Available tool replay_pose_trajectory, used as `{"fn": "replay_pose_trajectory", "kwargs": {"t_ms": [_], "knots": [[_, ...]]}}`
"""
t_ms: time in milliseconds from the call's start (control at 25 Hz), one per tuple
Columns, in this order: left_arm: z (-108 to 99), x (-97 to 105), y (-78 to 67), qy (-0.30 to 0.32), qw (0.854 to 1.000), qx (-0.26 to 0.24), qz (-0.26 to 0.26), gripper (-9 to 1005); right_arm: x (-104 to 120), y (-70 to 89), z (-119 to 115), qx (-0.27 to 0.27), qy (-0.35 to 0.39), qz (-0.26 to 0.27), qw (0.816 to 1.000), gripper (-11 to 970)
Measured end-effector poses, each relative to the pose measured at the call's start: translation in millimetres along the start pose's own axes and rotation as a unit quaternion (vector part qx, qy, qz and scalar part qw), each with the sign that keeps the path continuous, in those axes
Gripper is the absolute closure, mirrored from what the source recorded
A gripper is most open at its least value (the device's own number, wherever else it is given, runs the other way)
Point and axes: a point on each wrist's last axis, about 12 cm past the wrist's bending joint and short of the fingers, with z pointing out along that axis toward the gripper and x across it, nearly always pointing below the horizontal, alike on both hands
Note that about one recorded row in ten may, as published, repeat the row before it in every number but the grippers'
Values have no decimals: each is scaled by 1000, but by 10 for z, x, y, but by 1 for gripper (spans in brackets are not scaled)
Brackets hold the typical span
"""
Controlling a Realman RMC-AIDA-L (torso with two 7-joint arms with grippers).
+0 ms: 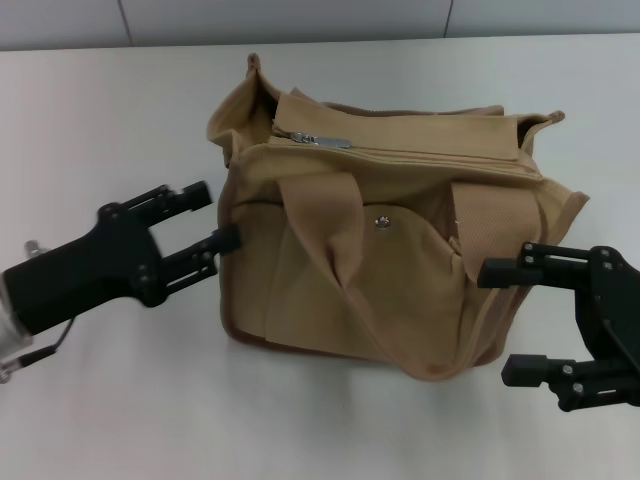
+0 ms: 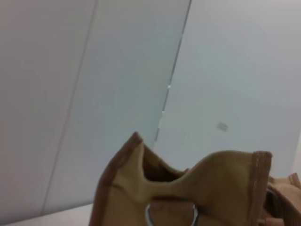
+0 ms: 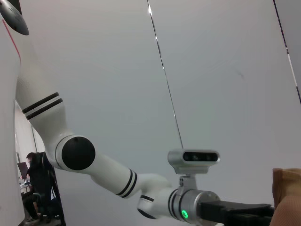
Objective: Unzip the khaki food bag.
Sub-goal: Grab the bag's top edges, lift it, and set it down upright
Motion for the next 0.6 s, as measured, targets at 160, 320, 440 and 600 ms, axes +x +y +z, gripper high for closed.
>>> {"fn": "replay_pose_trajectory", "kwargs": {"t_ms": [160,320,440,600], "knots": [[115,26,21,8,1000,3,7,321,4,-3,6,2,0,0,1000,169],[158,45,32,11,1000,1,7,348,14,-2,7,5,0,1,1000,169],[161,47,28,11,1000,2,7,467,21,3,3,6,0,1,1000,170],[166,44,21,10,1000,6,8,644,27,8,0,8,-1,2,1000,170]]}}
